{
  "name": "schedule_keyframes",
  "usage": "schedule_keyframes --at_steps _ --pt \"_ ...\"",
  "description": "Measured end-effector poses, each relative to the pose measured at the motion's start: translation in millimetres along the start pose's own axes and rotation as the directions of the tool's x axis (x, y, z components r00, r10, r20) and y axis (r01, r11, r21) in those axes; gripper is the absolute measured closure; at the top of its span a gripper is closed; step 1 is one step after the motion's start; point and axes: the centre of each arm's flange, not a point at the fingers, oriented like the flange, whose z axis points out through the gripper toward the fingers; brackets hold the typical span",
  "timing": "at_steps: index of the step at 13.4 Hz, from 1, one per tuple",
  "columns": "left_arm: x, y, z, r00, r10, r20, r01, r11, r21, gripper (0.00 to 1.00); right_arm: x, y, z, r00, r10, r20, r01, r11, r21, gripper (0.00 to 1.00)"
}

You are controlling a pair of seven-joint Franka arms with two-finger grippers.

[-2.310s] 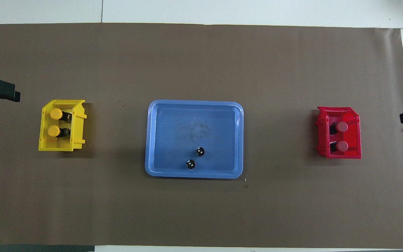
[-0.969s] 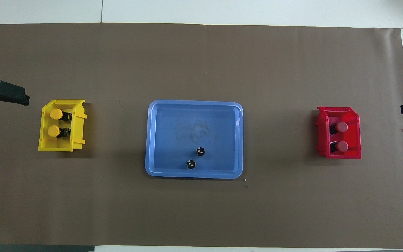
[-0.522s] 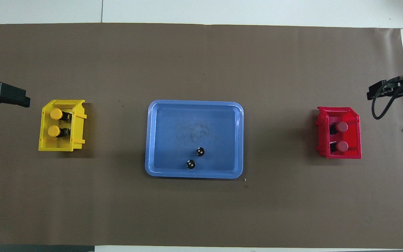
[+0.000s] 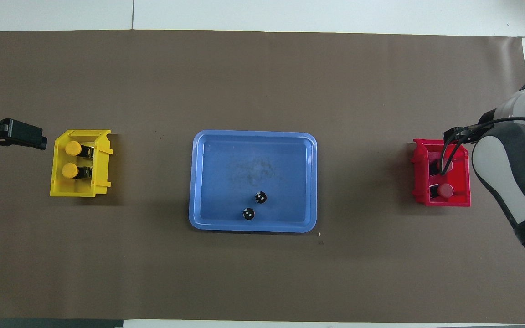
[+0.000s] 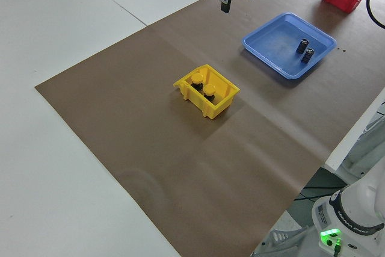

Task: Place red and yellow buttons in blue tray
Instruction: 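Reach into the red bin and grasp a red button with the right gripper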

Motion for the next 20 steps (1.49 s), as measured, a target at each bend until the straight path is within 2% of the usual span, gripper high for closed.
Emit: schedule_keyframes --at_steps 1,6,20 --pt "-1.0 3.9 -0.1 1.0 0.007 0.0 -0.007 1.0 0.0 0.0 -3.6 -3.1 3.5 1.0 -0.004 -0.004 0.004 1.0 0.0 0.39" --pt "-2.4 7.1 -0.2 1.0 0.011 0.0 -0.011 1.0 0.001 0.0 -21.4 -6.3 18.2 1.0 -0.009 -0.019 0.009 1.0 0.002 0.39" --pt "-2.4 2.9 0.0 1.0 -0.007 0.0 0.007 1.0 0.0 0.0 -43.8 -6.1 53.8 0.999 -0.026 -0.032 0.026 1.0 -0.001 0.42"
